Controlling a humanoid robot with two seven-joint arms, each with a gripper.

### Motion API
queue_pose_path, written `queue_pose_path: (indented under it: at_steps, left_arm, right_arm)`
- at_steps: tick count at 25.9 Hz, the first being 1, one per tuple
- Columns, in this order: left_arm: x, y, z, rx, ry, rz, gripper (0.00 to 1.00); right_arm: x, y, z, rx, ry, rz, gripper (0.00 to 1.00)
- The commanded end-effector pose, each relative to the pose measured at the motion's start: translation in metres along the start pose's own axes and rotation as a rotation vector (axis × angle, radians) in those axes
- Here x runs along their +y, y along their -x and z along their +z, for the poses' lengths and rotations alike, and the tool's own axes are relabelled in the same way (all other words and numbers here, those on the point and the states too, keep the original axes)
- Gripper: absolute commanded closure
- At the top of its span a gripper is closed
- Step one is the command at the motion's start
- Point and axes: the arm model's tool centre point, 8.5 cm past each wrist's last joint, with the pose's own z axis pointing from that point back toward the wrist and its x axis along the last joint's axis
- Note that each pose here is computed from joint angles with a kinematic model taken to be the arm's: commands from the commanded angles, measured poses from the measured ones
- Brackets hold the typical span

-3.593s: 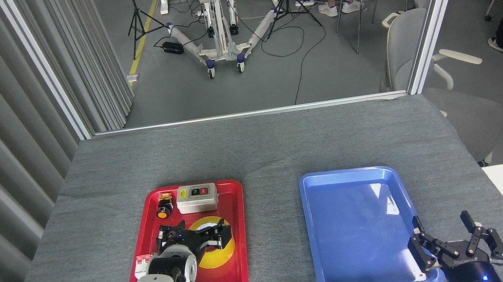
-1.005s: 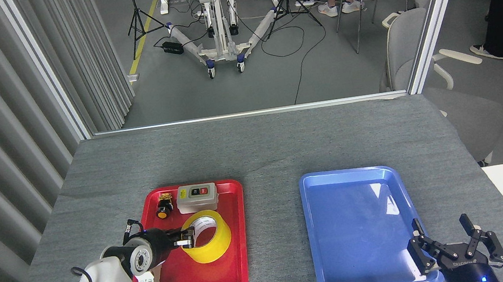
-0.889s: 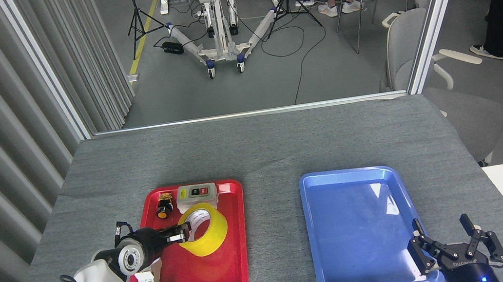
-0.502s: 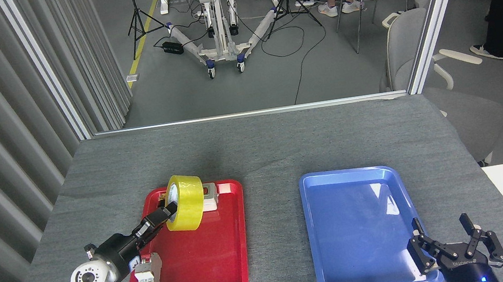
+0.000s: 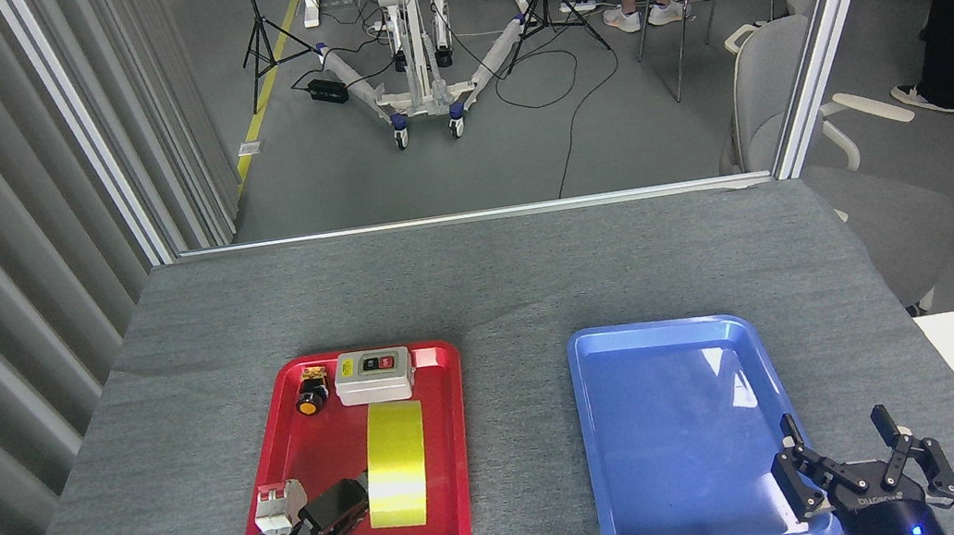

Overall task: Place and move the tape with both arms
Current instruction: 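Slide the upright tape toward the blue tray with the left gripper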

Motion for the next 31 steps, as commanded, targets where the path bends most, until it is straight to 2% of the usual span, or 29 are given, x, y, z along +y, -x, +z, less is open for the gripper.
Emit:
queue_pose_path:
  at_steps: [1,4,6,12,18,27,29,31]
  left_arm:
    - [-0.039,-0.003,-0.018,-0.009,0.052,-0.011,1.0]
    - [-0.066,-0.001,-0.026,0.019,0.083,-0.015,1.0]
    - [-0.071,-0.003,-0.03,0.008,0.079,-0.004,1.0]
    - [-0.068,-0.004,-0.032,0.01,0.072,0.003,1.0]
    - [-0.063,-0.01,-0.038,0.046,0.045,0.082,1.0]
    - [-0.06,-0.029,-0.044,-0.063,0.005,0.154,1.0]
    - [-0.06,-0.029,-0.044,-0.071,0.004,0.164,1.0]
    - [-0.061,-0.029,-0.044,-0.07,0.002,0.164,1.0]
  right_arm:
    - [0.0,0.0,0.0,0.0,0.0,0.0,0.0]
    - [0.0,0.0,0.0,0.0,0.001,0.002,0.0]
    - [0.0,0.0,0.0,0.0,0.001,0.0,0.0]
    - [-0.001,0.001,-0.001,0.0,0.007,0.005,0.0]
    - [0.001,0.0,0.001,-0.004,0.001,0.005,0.0]
    - [0.002,-0.004,0.003,-0.048,-0.004,-0.002,0.0]
    - [-0.001,-0.012,0.001,-0.161,-0.003,-0.048,0.0]
    - [-0.01,-0.008,0.0,-0.257,0.001,-0.182,0.0]
